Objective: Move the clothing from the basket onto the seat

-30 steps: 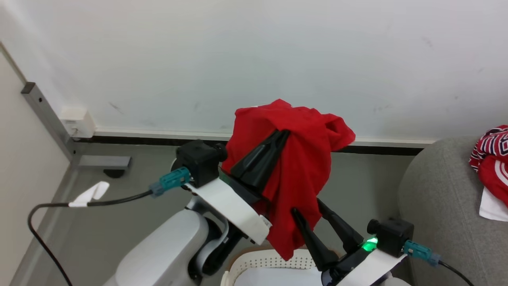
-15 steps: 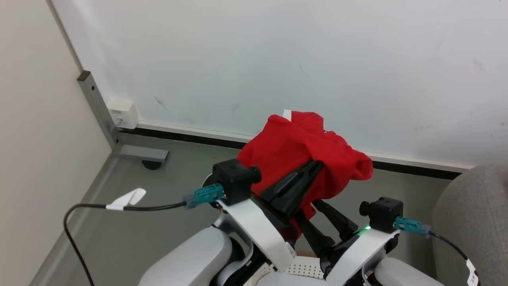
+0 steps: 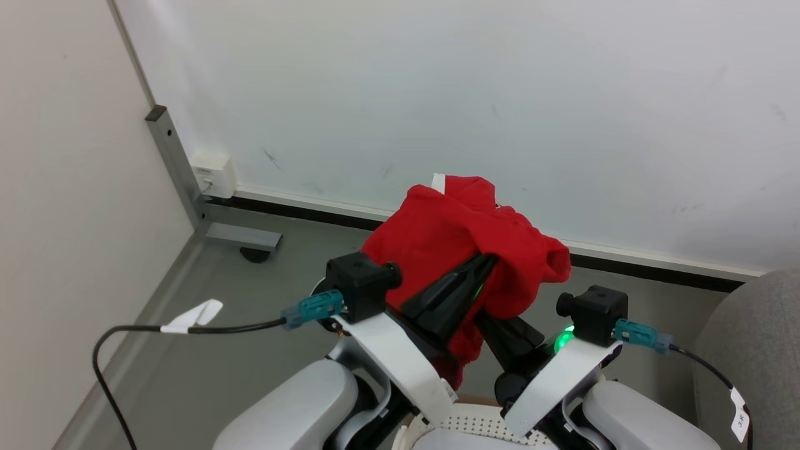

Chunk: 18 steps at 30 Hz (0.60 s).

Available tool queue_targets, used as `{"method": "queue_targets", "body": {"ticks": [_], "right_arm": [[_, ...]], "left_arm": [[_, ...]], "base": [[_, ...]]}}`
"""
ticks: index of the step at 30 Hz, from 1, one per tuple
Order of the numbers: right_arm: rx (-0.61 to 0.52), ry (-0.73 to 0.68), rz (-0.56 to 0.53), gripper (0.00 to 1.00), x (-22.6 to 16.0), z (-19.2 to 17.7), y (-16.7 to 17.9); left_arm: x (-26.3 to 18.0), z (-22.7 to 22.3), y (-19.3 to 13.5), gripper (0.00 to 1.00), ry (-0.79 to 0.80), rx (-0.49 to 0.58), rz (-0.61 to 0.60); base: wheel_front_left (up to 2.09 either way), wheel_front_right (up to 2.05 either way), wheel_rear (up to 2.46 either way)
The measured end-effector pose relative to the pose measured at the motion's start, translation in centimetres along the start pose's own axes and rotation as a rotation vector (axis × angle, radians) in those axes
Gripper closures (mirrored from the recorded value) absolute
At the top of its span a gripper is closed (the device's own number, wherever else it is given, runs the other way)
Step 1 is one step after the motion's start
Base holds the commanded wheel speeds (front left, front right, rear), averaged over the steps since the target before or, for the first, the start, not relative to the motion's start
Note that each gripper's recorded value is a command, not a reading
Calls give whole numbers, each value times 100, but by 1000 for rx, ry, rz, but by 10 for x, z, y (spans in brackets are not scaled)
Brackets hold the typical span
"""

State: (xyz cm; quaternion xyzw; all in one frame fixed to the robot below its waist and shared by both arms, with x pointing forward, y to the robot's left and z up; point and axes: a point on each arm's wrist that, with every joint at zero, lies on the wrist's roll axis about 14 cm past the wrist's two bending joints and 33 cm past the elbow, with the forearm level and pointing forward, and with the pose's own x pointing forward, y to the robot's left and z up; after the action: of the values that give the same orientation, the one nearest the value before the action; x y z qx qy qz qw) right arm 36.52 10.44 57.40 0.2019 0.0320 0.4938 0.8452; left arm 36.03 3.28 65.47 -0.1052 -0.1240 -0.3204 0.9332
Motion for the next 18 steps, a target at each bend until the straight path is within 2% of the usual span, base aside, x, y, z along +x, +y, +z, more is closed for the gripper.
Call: {"method": "queue_targets", "body": {"ticks": [12, 18], "right_arm": [[-34, -14, -48, 100, -19, 2, -17], [-48, -38, -49, 100, -29, 3, -13]], "left_arm": [[4, -11, 10, 100, 21, -9, 19], [2, -22, 11, 100, 51, -17, 20]], "base": [[0, 0, 0], [0, 0, 0]]}}
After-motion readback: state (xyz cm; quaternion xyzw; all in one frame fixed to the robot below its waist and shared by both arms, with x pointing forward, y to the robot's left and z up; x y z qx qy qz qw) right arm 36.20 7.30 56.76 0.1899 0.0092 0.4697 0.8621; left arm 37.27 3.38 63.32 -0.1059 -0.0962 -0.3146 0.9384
